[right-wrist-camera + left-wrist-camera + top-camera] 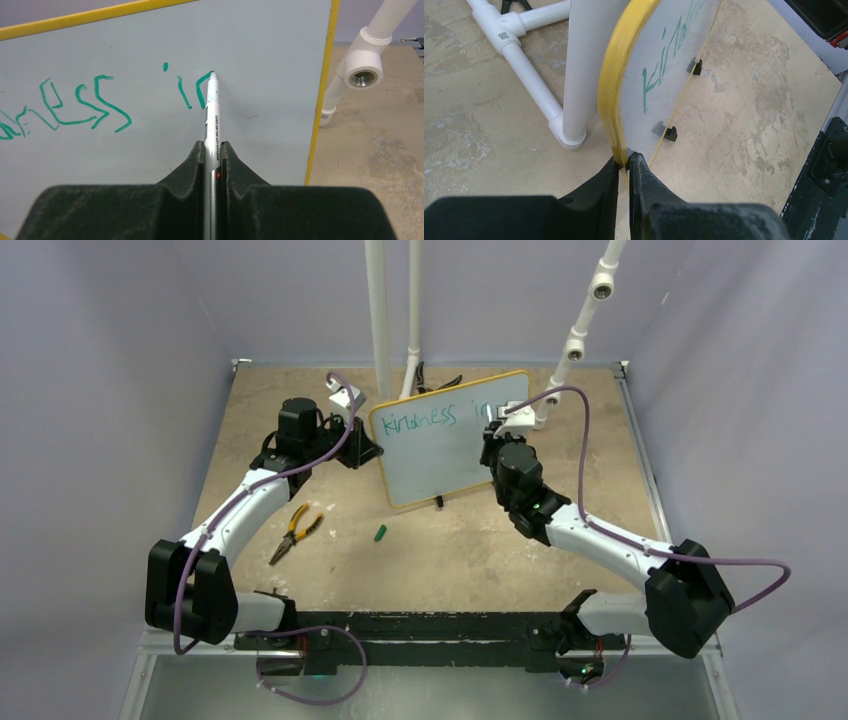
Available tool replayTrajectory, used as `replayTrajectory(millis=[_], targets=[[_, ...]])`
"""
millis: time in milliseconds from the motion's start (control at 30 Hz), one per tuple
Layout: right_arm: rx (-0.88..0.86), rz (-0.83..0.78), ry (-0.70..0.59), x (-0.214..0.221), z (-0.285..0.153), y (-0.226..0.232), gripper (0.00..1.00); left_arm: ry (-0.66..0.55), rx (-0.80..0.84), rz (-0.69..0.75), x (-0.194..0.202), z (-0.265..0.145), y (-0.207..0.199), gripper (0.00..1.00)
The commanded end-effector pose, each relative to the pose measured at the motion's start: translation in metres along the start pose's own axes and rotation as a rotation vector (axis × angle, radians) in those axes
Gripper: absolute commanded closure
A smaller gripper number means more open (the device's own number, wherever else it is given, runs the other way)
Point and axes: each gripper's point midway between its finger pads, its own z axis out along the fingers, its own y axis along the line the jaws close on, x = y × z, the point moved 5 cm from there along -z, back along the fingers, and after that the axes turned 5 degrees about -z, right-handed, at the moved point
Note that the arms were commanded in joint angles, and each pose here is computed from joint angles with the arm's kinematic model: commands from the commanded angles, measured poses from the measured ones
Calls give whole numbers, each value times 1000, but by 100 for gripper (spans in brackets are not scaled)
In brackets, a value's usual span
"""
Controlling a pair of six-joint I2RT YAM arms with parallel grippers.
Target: Write a sentence on the whiteboard
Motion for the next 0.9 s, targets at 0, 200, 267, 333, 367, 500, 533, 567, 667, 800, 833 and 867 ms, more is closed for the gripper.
replayTrajectory(millis=[0, 200, 267, 333, 367, 500, 533, 567, 667, 800, 833, 867], targets=[[39, 28, -43, -18, 7, -4, 100, -77, -49, 52, -20, -4, 4, 100], [17, 34, -27, -12, 5, -3, 100, -80, -48, 55, -21, -5, 4, 100], [10, 37, -15, -8, 4, -3, 100, -80, -48, 53, -21, -5, 4, 100], [5, 41, 0, -3, 2, -3, 100, -81, -49, 53, -21, -5, 3, 100], [4, 41, 11, 1, 1, -4, 100, -80, -47, 53, -21, -5, 3, 100], [-3, 46, 41, 13, -4, -5, 100, -80, -47, 51, -21, -5, 3, 100], [-6, 47, 46, 15, -4, -5, 100, -80, -48, 50, -20, -5, 4, 100], [-6, 48, 50, 17, -5, -6, 100, -80, -47, 49, -20, -5, 3, 100], [-8, 50, 59, 20, -7, -6, 100, -79, -48, 49, -20, -5, 4, 100], [-4, 51, 54, 18, -7, -7, 100, -81, -48, 48, -21, -5, 3, 100], [-3, 51, 52, 17, -8, -7, 100, -82, -48, 49, -21, -5, 3, 100], [-3, 55, 47, 14, -8, -8, 100, -79, -48, 47, -20, -5, 3, 100]])
